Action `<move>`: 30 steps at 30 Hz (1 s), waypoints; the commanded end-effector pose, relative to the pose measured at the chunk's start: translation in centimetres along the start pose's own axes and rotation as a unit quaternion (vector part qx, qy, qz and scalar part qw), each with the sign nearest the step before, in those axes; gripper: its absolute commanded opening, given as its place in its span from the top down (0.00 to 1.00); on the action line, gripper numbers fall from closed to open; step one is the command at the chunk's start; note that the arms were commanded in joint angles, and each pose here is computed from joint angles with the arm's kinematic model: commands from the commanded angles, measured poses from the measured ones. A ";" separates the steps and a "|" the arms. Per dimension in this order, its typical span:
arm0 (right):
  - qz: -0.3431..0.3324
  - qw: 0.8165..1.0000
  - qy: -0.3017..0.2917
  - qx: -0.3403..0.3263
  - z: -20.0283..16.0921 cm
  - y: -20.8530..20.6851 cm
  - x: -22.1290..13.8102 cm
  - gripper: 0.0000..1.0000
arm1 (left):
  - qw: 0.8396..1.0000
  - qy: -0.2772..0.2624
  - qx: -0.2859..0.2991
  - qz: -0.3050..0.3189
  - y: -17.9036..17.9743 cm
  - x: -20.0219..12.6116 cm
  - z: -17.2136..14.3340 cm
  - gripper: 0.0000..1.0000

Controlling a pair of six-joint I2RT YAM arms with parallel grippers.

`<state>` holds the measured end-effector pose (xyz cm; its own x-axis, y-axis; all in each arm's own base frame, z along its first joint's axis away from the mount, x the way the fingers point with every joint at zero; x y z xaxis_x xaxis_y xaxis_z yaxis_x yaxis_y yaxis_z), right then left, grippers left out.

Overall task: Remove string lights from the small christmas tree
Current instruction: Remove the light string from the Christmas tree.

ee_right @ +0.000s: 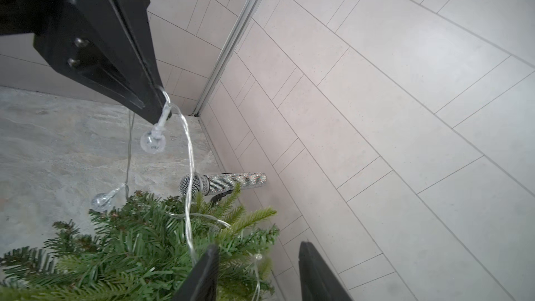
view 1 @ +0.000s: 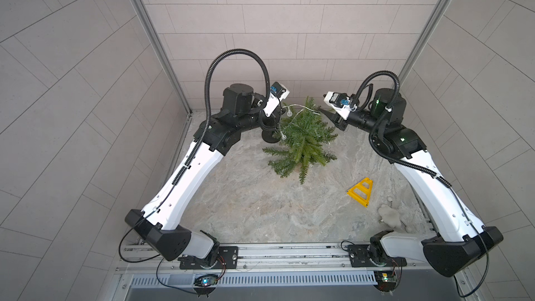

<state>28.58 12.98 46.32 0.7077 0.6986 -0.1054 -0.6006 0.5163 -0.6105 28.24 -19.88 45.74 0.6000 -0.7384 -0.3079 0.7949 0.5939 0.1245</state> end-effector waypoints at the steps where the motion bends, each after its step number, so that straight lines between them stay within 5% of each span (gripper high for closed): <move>1: 0.008 0.999 -0.024 0.046 0.4 -0.1 -1.9 0.50 | 1.000 -0.029 -0.001 -0.007 -0.3 -0.7 1.0 1.00; 12: 0.033 0.990 -0.017 0.139 -2.8 0.1 -3.2 0.49 | 0.999 -0.036 -0.001 0.012 -0.2 -2.6 2.9 1.00; 30: 0.064 0.986 -0.046 0.149 -3.0 0.6 -2.5 0.52 | 0.999 -0.043 -0.011 0.006 -0.3 -3.8 4.7 1.00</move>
<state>27.72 9.60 43.55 0.6379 0.7636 -0.0999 -0.7467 0.5816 -0.3227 26.48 -18.83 50.54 0.6178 -0.7481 -0.2422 0.7836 0.6116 0.1095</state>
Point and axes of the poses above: each gripper's point midway between its finger pads, its own x axis out along the fingers, its own y axis along the line the jaws close on, z = x × y, the point moved 9 cm from there along -x, back along the fingers, and after that the axes turned 3 degrees about -x, right-handed, at the moved point
